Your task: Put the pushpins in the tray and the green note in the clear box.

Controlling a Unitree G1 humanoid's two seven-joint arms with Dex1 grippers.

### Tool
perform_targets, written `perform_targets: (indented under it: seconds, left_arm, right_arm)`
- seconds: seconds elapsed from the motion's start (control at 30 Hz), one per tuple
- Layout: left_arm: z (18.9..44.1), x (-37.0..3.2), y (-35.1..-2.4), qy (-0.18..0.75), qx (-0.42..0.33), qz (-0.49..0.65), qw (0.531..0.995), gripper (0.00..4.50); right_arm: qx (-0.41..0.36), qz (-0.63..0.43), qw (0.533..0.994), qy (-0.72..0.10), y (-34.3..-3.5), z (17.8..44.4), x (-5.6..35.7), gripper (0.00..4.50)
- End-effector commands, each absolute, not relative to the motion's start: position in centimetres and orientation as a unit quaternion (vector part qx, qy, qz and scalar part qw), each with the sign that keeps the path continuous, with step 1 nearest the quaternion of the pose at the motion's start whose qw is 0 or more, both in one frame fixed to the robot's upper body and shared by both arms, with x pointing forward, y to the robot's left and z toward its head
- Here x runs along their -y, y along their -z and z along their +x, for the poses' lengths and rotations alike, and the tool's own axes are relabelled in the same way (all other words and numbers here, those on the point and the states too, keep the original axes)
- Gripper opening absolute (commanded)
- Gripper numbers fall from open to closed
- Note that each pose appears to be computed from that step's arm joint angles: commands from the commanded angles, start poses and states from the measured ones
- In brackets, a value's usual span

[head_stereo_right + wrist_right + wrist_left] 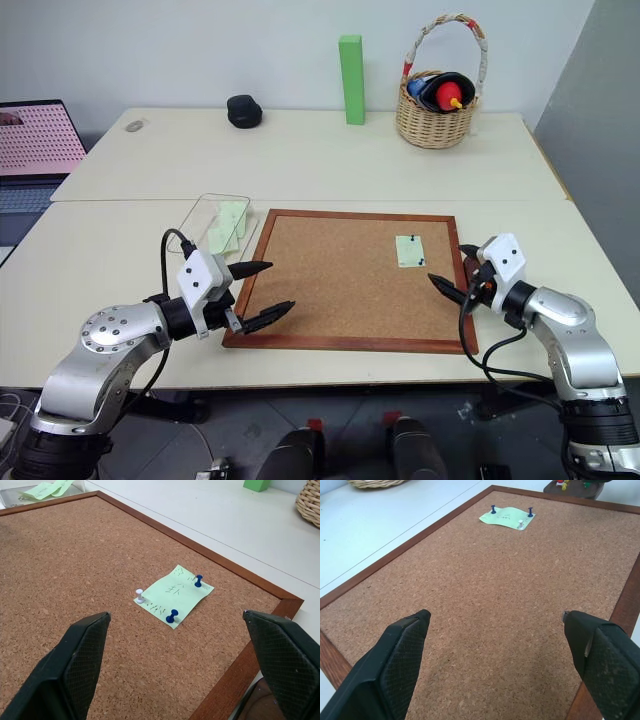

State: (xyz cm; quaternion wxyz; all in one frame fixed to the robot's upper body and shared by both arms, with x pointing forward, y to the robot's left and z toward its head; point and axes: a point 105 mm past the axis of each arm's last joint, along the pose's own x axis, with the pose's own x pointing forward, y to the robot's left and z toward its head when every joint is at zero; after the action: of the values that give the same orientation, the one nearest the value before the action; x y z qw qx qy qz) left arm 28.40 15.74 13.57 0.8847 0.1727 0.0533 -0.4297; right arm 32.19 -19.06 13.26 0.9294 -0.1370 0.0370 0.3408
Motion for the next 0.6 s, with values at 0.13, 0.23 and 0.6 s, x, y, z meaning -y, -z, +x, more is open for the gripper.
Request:
perform_targets:
  seconds: [0.13, 0.23, 0.6]
  left_arm:
    - [28.1, -15.5, -14.2, 0.433, -0.050, 0.190, 0.879, 4.49]
    - [28.4, -15.5, -14.3, 0.431, -0.058, 0.181, 0.882, 4.49]
    - [29.1, -14.2, -15.8, 0.447, -0.032, 0.167, 0.878, 4.49]
  right_arm:
    - [-0.017, -0.138, 0.930, -0.340, -14.3, 32.2, 19.2, 4.50]
    - [-0.017, -0.137, 0.929, -0.343, -14.2, 32.1, 19.0, 4.50]
    - [-0.012, -0.131, 0.925, -0.356, -14.3, 31.8, 18.3, 4.50]
